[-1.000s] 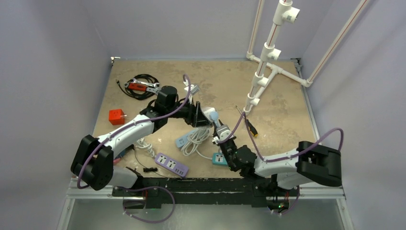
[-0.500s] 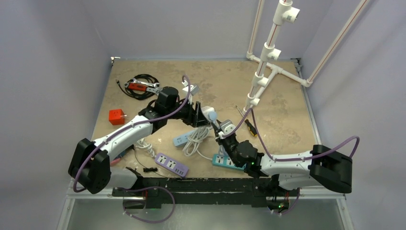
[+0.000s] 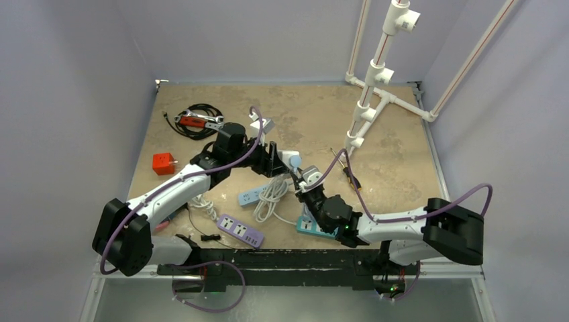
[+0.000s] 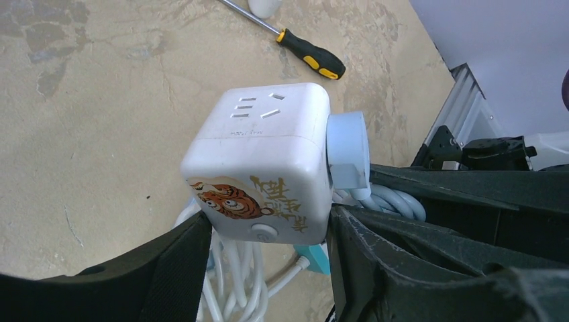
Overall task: Pull the plug off the socket
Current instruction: Remove the plug from the socket.
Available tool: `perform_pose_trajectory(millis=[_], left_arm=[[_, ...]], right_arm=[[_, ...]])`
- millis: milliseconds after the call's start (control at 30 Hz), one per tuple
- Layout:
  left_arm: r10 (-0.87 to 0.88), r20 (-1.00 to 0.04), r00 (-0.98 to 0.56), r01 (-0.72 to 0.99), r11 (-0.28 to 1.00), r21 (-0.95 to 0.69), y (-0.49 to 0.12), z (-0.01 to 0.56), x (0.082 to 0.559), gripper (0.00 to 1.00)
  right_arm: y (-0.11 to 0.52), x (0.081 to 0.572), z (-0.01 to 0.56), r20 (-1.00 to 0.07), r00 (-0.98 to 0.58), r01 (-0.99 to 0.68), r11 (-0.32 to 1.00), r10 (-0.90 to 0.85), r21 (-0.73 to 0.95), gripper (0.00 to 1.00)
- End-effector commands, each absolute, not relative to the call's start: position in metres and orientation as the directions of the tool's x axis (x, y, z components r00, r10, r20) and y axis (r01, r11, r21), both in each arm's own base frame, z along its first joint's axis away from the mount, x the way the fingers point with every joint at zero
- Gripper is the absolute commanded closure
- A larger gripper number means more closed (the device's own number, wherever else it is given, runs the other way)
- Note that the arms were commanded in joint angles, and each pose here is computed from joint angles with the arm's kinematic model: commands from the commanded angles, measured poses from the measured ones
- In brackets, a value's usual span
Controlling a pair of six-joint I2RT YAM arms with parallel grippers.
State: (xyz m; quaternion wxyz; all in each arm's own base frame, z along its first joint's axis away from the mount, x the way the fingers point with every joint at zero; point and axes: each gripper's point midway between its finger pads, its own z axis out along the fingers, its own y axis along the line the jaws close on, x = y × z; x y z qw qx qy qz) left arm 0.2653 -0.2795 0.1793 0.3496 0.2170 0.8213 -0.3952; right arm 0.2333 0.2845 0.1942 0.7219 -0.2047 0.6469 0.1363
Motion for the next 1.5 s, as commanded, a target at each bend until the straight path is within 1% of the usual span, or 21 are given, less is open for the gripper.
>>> perform_pose_trajectory(millis=[0, 133, 300, 333, 433, 533, 567, 700, 800, 1033, 1100, 1167, 1367, 1467], left_arm=[[-0.044, -0.816, -0.576, 0.653, 0.577, -0.491, -0.27, 0.206, 0.296, 1.0], [-0.073, -0.799, -0.597, 0.682, 0.478, -0.553, -0.277, 0.215, 0.287, 1.0], [-0.037, -0.791, -0.61, 0.695, 0.455, -0.557, -0.28, 0.212, 0.283, 1.0], [-0.029, -0.787, -0.616, 0.693, 0.455, -0.559, -0.28, 0.211, 0.283, 0.92], [-0.015, -0.777, -0.63, 0.692, 0.442, -0.57, -0.282, 0.209, 0.28, 0.62], [0.01, -0.772, -0.636, 0.704, 0.419, -0.574, -0.283, 0.21, 0.275, 0.38], [0.02, -0.774, -0.633, 0.713, 0.403, -0.573, -0.284, 0.213, 0.273, 0.32], [0.043, -0.782, -0.622, 0.733, 0.383, -0.562, -0.284, 0.218, 0.268, 0.17], [0.072, -0.766, -0.639, 0.739, 0.333, -0.586, -0.287, 0.216, 0.26, 0.09], [0.126, -0.688, -0.715, 0.681, 0.346, -0.645, -0.288, 0.19, 0.256, 0.06], [0.126, -0.669, -0.733, 0.668, 0.319, -0.672, -0.292, 0.189, 0.252, 0.05], [0.118, -0.672, -0.731, 0.675, 0.274, -0.685, -0.297, 0.192, 0.25, 0.05], [0.166, -0.646, -0.745, 0.666, 0.226, -0.711, -0.311, 0.182, 0.234, 0.04], [0.174, -0.636, -0.752, 0.659, 0.222, -0.719, -0.314, 0.179, 0.232, 0.05]], right_arm=[[0.306, 0.233, 0.235, -0.979, 0.16, -0.468, 0.883, 0.125, 0.036, 1.0], [0.315, 0.239, 0.218, -0.988, 0.128, -0.443, 0.896, 0.087, 0.022, 1.0], [0.31, 0.239, 0.223, -0.984, 0.139, -0.434, 0.9, 0.111, 0.041, 1.0], [0.307, 0.238, 0.226, -0.982, 0.146, -0.433, 0.9, 0.12, 0.046, 1.0], [0.294, 0.234, 0.236, -0.972, 0.185, -0.434, 0.9, 0.143, 0.049, 1.0], [0.286, 0.23, 0.241, -0.963, 0.218, -0.446, 0.894, 0.156, 0.044, 1.0], [0.282, 0.229, 0.243, -0.96, 0.229, -0.443, 0.895, 0.163, 0.046, 1.0], [0.267, 0.225, 0.252, -0.944, 0.272, -0.437, 0.898, 0.184, 0.049, 1.0], [0.26, 0.221, 0.257, -0.933, 0.298, -0.447, 0.893, 0.204, 0.052, 1.0], [0.249, 0.221, 0.26, -0.921, 0.351, -0.412, 0.911, 0.17, 0.011, 1.0], [0.246, 0.221, 0.261, -0.913, 0.376, -0.397, 0.918, 0.157, -0.006, 1.0], [0.248, 0.22, 0.261, -0.909, 0.39, -0.396, 0.918, 0.144, -0.025, 1.0], [0.251, 0.216, 0.261, -0.896, 0.426, -0.403, 0.913, 0.123, -0.067, 1.0], [0.247, 0.212, 0.261, -0.883, 0.456, -0.394, 0.915, 0.114, -0.085, 1.0]])
